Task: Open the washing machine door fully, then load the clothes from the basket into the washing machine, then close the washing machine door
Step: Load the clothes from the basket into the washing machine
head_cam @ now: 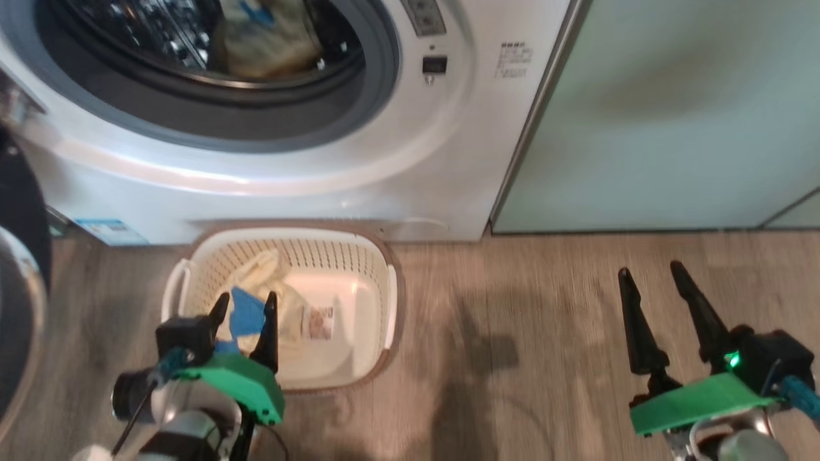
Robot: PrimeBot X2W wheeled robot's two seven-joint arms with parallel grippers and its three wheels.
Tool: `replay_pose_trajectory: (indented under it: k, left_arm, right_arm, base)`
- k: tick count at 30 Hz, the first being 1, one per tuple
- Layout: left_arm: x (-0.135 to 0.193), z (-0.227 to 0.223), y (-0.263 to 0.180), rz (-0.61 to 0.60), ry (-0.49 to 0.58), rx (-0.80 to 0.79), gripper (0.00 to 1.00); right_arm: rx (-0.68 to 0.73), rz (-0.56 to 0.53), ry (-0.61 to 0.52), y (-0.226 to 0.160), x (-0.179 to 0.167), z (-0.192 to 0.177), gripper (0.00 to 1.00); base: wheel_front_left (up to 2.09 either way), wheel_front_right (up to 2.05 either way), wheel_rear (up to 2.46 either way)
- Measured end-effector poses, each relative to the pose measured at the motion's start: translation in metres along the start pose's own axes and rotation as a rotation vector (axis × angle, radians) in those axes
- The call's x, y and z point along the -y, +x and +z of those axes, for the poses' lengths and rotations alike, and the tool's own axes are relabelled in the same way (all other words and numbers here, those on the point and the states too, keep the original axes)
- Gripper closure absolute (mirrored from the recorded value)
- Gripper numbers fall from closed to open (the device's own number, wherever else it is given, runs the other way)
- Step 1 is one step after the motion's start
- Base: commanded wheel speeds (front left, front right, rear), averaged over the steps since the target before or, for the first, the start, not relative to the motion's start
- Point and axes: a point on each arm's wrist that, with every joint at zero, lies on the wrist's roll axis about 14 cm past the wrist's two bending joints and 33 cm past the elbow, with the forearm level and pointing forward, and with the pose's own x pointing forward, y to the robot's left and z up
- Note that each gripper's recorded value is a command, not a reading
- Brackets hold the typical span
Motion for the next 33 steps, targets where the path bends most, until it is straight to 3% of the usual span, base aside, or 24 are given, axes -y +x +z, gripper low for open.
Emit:
replay_pose_trajectory:
  k: [5,19,33]
  left_arm:
    - [-0.001,-0.028,0.025,-0.009,0.025,-0.083,0.0]
    - [0.006,-0.124,0.111,-0.092,0.23,-0.32,0.0]
    - [-0.006,-0.242,0.139,-0.148,0.377,-0.607,0.0]
  right_arm:
    - [-0.023,-0.013,0.003,0.012,0.008,-0.01,0.0]
    - [-0.099,-0.076,0.017,0.056,0.041,-0.055,0.0]
    - [-0.171,-0.17,0.084,0.063,0.074,-0.089,0.0]
  base:
    - [0.0,0.0,0.0]
    - [0.0,0.0,0.0]
    - [0.0,0.0,0.0]
